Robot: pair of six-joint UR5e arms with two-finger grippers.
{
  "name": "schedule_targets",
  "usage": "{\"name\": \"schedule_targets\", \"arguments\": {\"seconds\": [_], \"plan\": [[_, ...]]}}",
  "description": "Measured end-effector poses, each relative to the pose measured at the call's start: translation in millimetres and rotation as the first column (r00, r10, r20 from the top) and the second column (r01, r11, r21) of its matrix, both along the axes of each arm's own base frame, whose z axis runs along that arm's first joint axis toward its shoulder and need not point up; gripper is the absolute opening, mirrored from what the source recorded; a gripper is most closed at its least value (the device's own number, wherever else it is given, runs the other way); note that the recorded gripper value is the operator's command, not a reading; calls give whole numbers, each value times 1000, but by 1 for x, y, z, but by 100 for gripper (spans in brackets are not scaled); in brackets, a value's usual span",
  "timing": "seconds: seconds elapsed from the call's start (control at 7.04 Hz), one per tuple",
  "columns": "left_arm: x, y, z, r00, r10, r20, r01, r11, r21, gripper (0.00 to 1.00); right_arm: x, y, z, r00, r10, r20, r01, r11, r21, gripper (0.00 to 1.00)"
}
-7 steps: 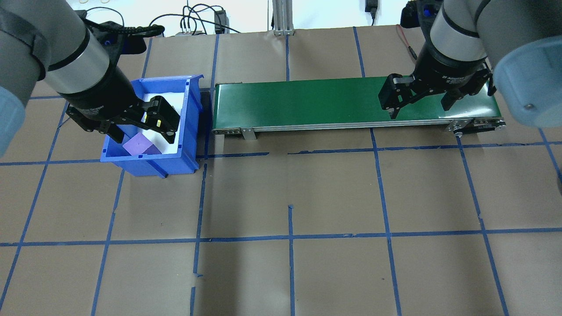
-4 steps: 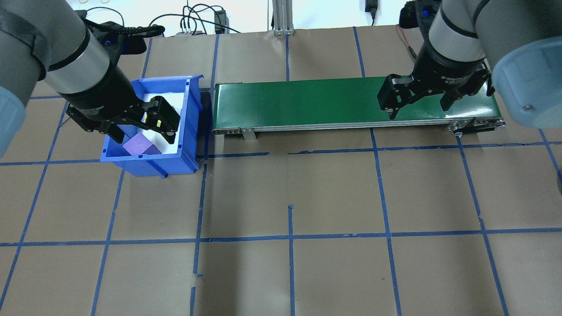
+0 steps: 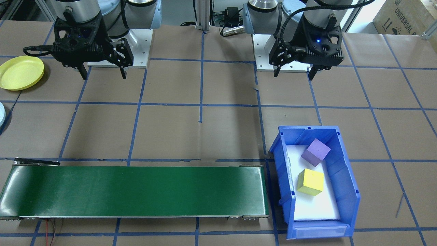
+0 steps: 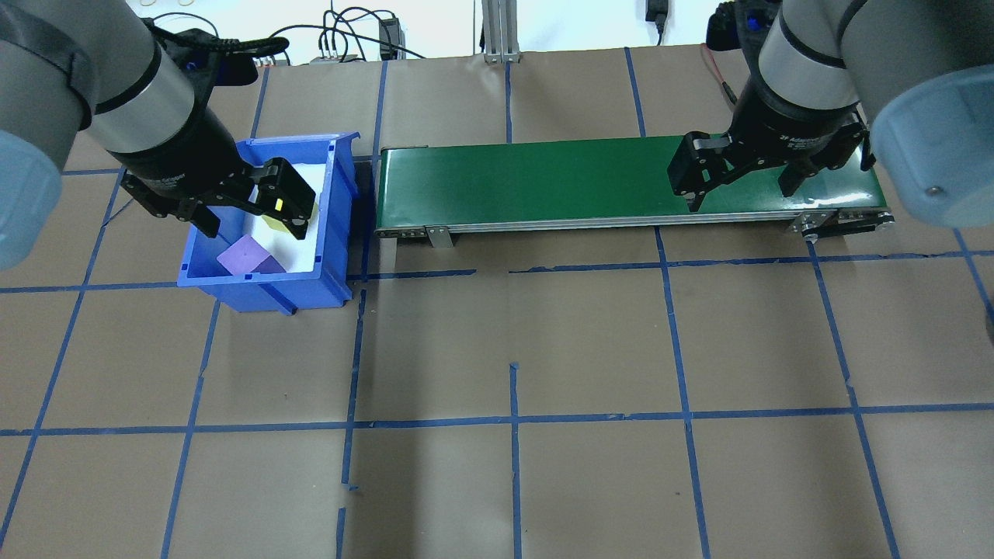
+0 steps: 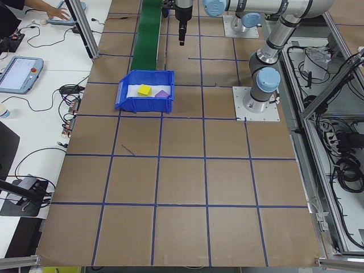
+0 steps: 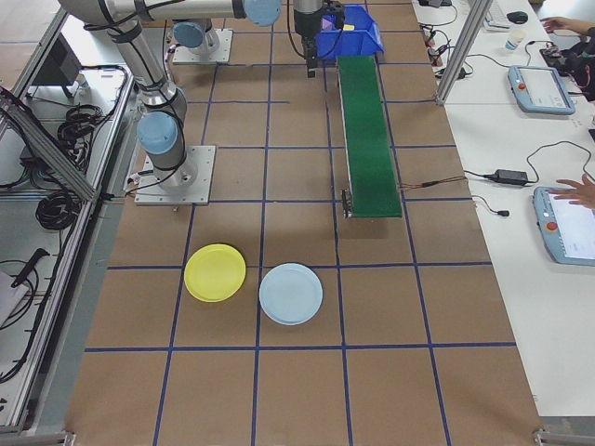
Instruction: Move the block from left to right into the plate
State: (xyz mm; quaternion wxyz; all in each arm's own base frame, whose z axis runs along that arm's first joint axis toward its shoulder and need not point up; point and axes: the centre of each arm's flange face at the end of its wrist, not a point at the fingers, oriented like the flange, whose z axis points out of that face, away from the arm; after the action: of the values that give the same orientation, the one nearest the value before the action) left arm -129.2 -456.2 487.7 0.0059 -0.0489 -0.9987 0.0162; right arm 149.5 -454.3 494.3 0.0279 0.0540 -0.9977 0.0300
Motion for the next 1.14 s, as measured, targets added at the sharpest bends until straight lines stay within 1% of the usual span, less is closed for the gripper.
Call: {"name": "schedule_targets", "arguments": {"seconds": [0.14,0.28,0.57,0.71,0.99,1.14], "plan": [[3,-15,-9,999,-34,5,34,999,-18,100,1,0,0,1000,3,0,-3,1000,0,100],[11,-29,-19,997,-73,10,73,997,-19,100,3,1,0,1000,7,0,-7,1000,1,100],[50,-56,-45,987,-159,10,159,987,10,100,3,2,0,1000,9,0,-9,1000,2,100],[68,-75,-65,980,-199,10,199,980,13,100,3,1,0,1000,9,0,-9,1000,1,100],[84,-113,-110,974,-227,4,227,974,19,100,2,1,0,1000,5,-3,-5,1000,2,100],[88,-132,-132,968,-249,9,249,968,5,100,2,1,0,1000,6,-4,-6,1000,2,100]]}}
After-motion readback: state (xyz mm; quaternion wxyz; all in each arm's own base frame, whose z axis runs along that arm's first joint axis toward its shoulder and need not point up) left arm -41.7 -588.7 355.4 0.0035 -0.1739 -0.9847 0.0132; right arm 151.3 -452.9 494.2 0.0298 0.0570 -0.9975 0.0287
